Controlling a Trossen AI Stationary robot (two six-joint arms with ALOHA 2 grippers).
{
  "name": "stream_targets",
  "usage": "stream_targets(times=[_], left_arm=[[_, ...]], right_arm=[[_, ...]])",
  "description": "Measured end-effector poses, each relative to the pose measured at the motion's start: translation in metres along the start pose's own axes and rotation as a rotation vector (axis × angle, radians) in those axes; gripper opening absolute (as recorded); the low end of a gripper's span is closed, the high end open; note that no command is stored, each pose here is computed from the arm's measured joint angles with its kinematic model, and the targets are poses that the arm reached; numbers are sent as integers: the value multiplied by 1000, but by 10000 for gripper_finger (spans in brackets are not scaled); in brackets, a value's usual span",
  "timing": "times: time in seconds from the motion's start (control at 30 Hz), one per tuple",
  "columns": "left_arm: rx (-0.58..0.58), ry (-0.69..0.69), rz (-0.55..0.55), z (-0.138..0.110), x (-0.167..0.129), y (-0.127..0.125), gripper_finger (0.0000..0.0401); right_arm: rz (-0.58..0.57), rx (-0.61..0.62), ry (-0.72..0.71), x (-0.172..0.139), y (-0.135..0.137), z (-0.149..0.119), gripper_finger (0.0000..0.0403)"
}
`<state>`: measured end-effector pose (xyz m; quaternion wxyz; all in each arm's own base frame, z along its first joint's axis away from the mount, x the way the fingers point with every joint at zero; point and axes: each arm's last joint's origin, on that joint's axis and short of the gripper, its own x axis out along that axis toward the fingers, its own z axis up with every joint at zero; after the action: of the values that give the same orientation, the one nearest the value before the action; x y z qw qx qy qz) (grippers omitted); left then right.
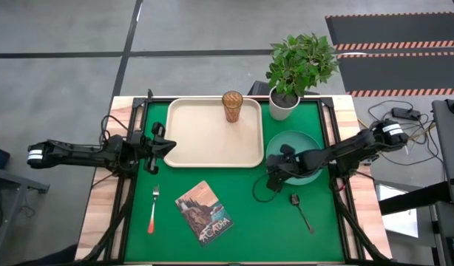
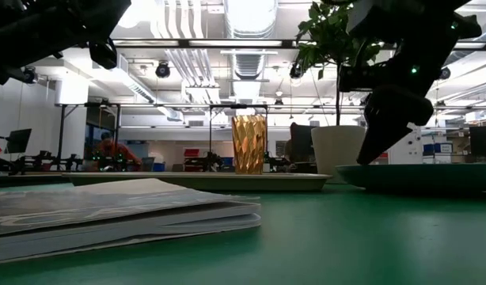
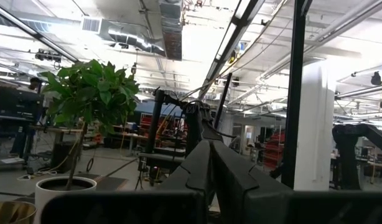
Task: Pick and place plate/cup/fork/spoon on tray
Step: Put the green plate on the tray to the bottom left of the brown cup
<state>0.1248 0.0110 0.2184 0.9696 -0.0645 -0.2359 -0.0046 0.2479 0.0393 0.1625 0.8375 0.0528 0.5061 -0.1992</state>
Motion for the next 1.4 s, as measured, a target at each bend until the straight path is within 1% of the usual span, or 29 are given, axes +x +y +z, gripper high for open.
stream_targets(times=[0.07, 0.17, 0.27, 0.4, 0.53, 0.8, 0.9, 1.03, 1.2, 1.4], left_arm=[[0, 0, 0, 0, 0, 0, 0], [0, 0, 0, 0, 0, 0, 0], [0, 0, 0, 0, 0, 0, 0], [0, 0, 0, 0, 0, 0, 0], [0, 0, 0, 0, 0, 0, 0], [0, 1, 1, 0, 0, 0, 0], [0, 1, 1, 0, 0, 0, 0], [0, 1, 1, 0, 0, 0, 0], [0, 2, 1, 0, 0, 0, 0], [0, 3, 1, -1, 0, 0, 0]], right_arm=[[-11, 1, 11, 1, 0, -1, 159], [-21, 13, 28, 5, 0, -3, 167], [-33, 5, 49, 10, 2, -5, 165], [-49, -7, 77, 18, 3, -8, 149], [-57, -2, 88, 22, 4, -9, 118], [-55, 43, 99, 19, 3, -10, 24], [-57, 63, 106, 17, 2, -10, 16], [-62, 77, 144, 7, 1, -7, 14], [-67, 66, 174, -15, 5, 1, 12], [-29, 32, 154, -51, 22, 8, 11]])
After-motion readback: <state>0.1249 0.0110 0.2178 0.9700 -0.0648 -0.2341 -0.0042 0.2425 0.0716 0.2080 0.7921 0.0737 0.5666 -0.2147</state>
